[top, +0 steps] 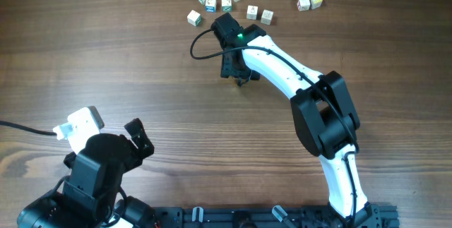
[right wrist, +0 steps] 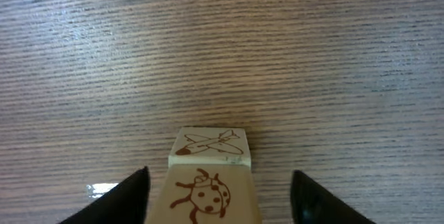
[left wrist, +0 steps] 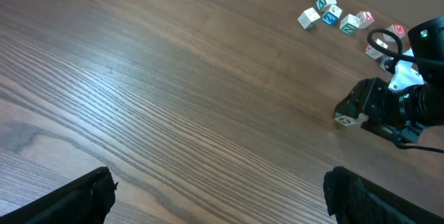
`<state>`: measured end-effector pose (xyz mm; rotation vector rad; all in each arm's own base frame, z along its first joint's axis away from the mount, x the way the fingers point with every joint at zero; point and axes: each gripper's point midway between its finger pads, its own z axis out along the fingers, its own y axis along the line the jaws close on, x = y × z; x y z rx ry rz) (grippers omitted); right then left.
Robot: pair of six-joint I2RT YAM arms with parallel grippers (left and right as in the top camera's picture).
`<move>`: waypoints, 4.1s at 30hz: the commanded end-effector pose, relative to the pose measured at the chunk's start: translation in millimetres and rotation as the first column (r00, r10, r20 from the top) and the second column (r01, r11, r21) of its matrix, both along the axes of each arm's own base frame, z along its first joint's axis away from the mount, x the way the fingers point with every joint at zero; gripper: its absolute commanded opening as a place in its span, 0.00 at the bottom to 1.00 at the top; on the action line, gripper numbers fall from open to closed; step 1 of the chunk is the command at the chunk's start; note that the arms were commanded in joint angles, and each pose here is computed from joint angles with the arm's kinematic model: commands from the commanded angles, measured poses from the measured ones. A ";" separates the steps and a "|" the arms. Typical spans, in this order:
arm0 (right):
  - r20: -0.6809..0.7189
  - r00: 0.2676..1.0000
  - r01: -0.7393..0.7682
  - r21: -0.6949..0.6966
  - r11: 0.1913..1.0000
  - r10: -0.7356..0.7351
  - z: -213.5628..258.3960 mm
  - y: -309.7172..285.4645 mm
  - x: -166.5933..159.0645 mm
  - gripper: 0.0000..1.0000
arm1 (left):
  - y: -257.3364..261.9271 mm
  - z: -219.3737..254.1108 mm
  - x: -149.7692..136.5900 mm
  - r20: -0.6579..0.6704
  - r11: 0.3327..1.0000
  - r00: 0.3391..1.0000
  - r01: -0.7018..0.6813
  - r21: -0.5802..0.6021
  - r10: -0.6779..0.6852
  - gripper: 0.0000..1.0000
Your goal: Form a tower
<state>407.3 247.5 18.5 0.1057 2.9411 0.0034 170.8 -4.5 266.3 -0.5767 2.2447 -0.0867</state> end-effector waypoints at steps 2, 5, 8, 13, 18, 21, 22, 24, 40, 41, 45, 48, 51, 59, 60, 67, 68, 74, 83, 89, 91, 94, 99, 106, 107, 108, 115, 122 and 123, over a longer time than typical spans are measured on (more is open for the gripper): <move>0.110 0.989 -0.102 0.050 0.994 0.096 59.0 8.5 13.2 0.91 | -0.5 -0.7 0.2 -0.003 1.000 1.000 0.014 0.011 -0.014 1.00; 0.129 0.944 -0.306 -0.003 0.952 0.304 72.8 8.4 11.1 1.00 | -0.5 -0.7 0.2 -0.003 1.000 1.000 0.014 0.011 -0.014 1.00; 0.134 0.858 -0.490 -0.070 0.869 0.495 84.5 7.2 8.9 0.99 | -0.5 -0.7 0.2 -0.003 1.000 1.000 0.014 0.011 -0.014 1.00; 0.112 0.527 -0.847 -0.015 0.531 0.843 95.9 23.3 -22.2 1.00 | -0.5 -0.7 0.2 -0.003 1.000 1.000 0.014 0.011 -0.014 1.00; 0.133 0.388 -0.918 -0.029 0.395 0.912 96.9 8.8 -13.4 1.00 | -0.5 -0.7 0.2 -0.003 1.000 1.000 0.014 0.011 -0.014 1.00; 0.211 0.296 -0.954 0.020 0.299 0.931 101.8 8.5 -13.0 1.00 | -0.5 -0.7 0.2 -0.003 1.000 1.000 0.014 0.011 -0.014 1.00; 0.235 0.277 -0.960 0.037 0.277 0.931 103.5 6.5 -13.1 0.99 | -0.5 -0.7 0.2 -0.003 1.000 1.000 0.014 0.011 -0.014 1.00; 0.265 0.235 -0.972 0.039 0.233 0.935 103.0 1.0 -9.0 1.00 | -0.5 -0.7 0.2 -0.003 1.000 1.000 0.014 0.011 -0.014 1.00; 0.211 0.107 -0.994 0.056 0.097 0.972 43.7 -0.2 -4.2 1.00 | -0.5 -0.7 0.2 -0.003 1.000 1.000 0.014 0.011 -0.014 1.00; 0.211 0.106 -0.994 0.056 0.097 0.972 39.8 0.4 -2.5 1.00 | -0.5 -0.7 0.2 -0.003 1.000 1.000 0.014 0.011 -0.014 1.00; 0.221 0.101 -0.995 0.030 0.097 0.970 37.9 2.9 4.6 0.98 | -0.5 -0.7 0.2 -0.003 1.000 1.000 0.014 0.011 -0.014 1.00; 0.221 0.100 -0.995 0.024 0.097 0.970 34.7 3.3 7.1 0.98 | -0.5 -0.7 0.2 -0.003 1.000 1.000 0.014 0.011 -0.014 1.00; 0.206 0.106 -0.994 0.033 0.101 0.973 20.8 2.7 9.2 0.97 | -0.5 -0.7 0.2 -0.003 1.000 1.000 0.014 0.011 -0.014 1.00; 0.198 0.106 -0.994 0.030 0.102 0.974 13.3 2.2 11.8 0.90 | -0.5 -0.7 0.2 -0.003 1.000 1.000 0.014 0.011 -0.014 1.00; 0.198 0.106 -0.994 0.030 0.103 0.975 13.2 2.2 11.9 0.89 | -0.5 -0.7 0.2 -0.003 1.000 1.000 0.014 0.011 -0.014 1.00; 0.197 0.107 -0.994 0.030 0.103 0.974 13.1 2.2 11.8 0.70 | -0.5 -0.7 0.2 -0.003 1.000 1.000 0.014 0.011 -0.014 1.00; 0.197 0.107 -0.994 0.030 0.103 0.975 13.1 2.1 11.8 0.70 | -0.5 -0.7 0.2 -0.003 1.000 1.000 0.014 0.011 -0.014 1.00; 0.197 0.107 -0.994 0.030 0.103 0.974 13.3 2.1 11.8 0.64 | -0.5 -0.7 0.2 -0.003 1.000 1.000 0.014 0.011 -0.014 1.00; 0.197 0.108 -0.994 0.031 0.104 0.974 13.1 2.1 11.7 0.55 | -0.5 -0.7 0.2 -0.003 1.000 1.000 0.014 0.011 -0.014 1.00; 0.196 0.110 -0.994 0.032 0.106 0.974 13.0 1.9 11.6 0.61 | -0.5 -0.7 0.2 -0.003 1.000 1.000 0.014 0.011 -0.014 1.00; 0.195 0.110 -0.994 0.035 0.105 0.975 12.9 1.7 10.9 0.70 | -0.5 -0.7 0.2 -0.003 1.000 1.000 0.014 0.011 -0.014 1.00; 0.182 0.113 -0.993 0.049 0.106 0.977 12.0 -0.6 7.3 0.83 | -0.5 -0.7 0.2 -0.003 1.000 1.000 0.014 0.011 -0.014 1.00; 0.154 0.118 -0.992 0.054 0.111 0.981 10.2 -5.6 4.9 0.93 | -0.5 -0.7 0.2 -0.003 1.000 1.000 0.014 0.011 -0.014 1.00; 0.162 0.116 -0.993 0.041 0.111 0.980 10.5 -5.5 8.6 0.93 | -0.5 -0.7 0.2 -0.004 1.000 1.000 0.014 0.011 -0.014 1.00; 0.162 0.116 -0.993 0.039 0.111 0.980 10.3 -5.5 9.1 0.93 | -0.5 -0.7 0.2 -0.003 1.000 1.000 0.014 0.011 -0.014 1.00; 0.163 0.116 -0.993 0.038 0.111 0.980 8.8 -5.2 9.8 0.93 | -0.5 -0.7 0.2 -0.003 1.000 1.000 0.014 0.011 -0.014 1.00; 0.164 0.116 -0.993 0.038 0.112 0.980 2.5 -4.2 11.8 0.92 | -0.5 -0.7 0.2 -0.003 1.000 1.000 0.014 0.011 -0.014 1.00; 0.163 0.119 -0.993 0.040 0.114 0.979 -3.9 -3.6 13.4 0.91 | -0.5 -0.7 0.2 -0.003 1.000 1.000 0.014 0.011 -0.014 1.00; 0.162 0.120 -0.993 0.043 0.114 0.980 -5.5 -3.6 13.2 0.91 | -0.5 -0.7 0.2 -0.003 1.000 1.000 0.014 0.011 -0.014 1.00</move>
